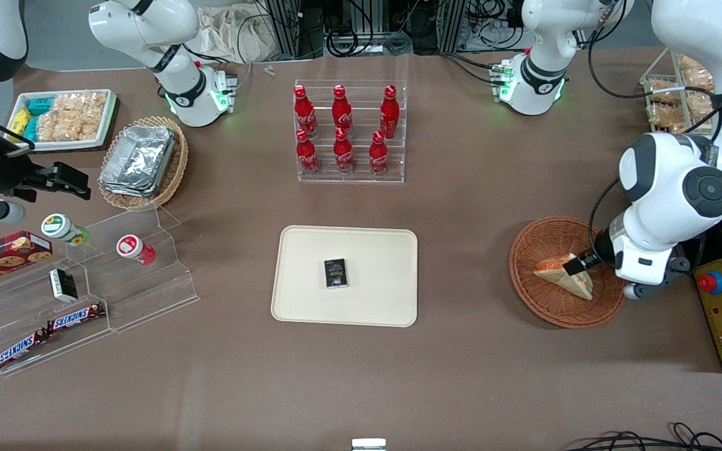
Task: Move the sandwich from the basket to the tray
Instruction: 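Move the left gripper down over the sandwich in the wicker basket, then close the left gripper on the wrapped triangular sandwich, then lift the sandwich out of the basket with the left gripper, then carry the sandwich over to the cream tray with the left gripper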
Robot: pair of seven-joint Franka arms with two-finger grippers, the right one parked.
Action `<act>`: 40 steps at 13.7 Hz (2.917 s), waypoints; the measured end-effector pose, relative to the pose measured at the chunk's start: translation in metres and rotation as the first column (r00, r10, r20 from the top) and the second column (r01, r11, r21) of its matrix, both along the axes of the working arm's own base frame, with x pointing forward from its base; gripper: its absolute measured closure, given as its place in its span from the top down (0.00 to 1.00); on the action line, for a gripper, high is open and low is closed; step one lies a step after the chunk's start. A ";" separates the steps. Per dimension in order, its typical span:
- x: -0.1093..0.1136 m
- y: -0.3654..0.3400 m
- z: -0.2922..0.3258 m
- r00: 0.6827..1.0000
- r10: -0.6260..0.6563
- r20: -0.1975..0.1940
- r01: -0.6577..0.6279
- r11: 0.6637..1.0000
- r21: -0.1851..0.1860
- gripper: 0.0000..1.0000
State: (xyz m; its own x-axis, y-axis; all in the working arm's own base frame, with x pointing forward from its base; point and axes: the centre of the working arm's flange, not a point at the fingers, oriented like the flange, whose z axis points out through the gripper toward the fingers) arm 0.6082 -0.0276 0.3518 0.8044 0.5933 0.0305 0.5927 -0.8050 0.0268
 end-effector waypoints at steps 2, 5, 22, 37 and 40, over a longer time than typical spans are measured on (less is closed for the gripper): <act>0.000 0.013 -0.018 0.988 0.153 -0.005 -0.153 0.988 -0.003 1.00; -0.003 0.026 -0.040 0.968 0.248 -0.027 -0.248 0.969 0.001 1.00; -0.010 0.017 -0.103 0.914 0.400 -0.074 -0.401 0.916 0.001 0.56; -0.008 -0.227 0.162 0.940 -0.332 -0.080 0.331 0.943 -0.022 0.19; -0.042 -0.334 0.100 0.830 -0.540 -0.140 0.547 0.837 0.011 0.19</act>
State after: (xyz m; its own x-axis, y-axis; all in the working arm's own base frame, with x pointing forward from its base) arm 0.5659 -0.3614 0.4523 0.9953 0.0597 -0.0760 0.0548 -0.9964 -0.0652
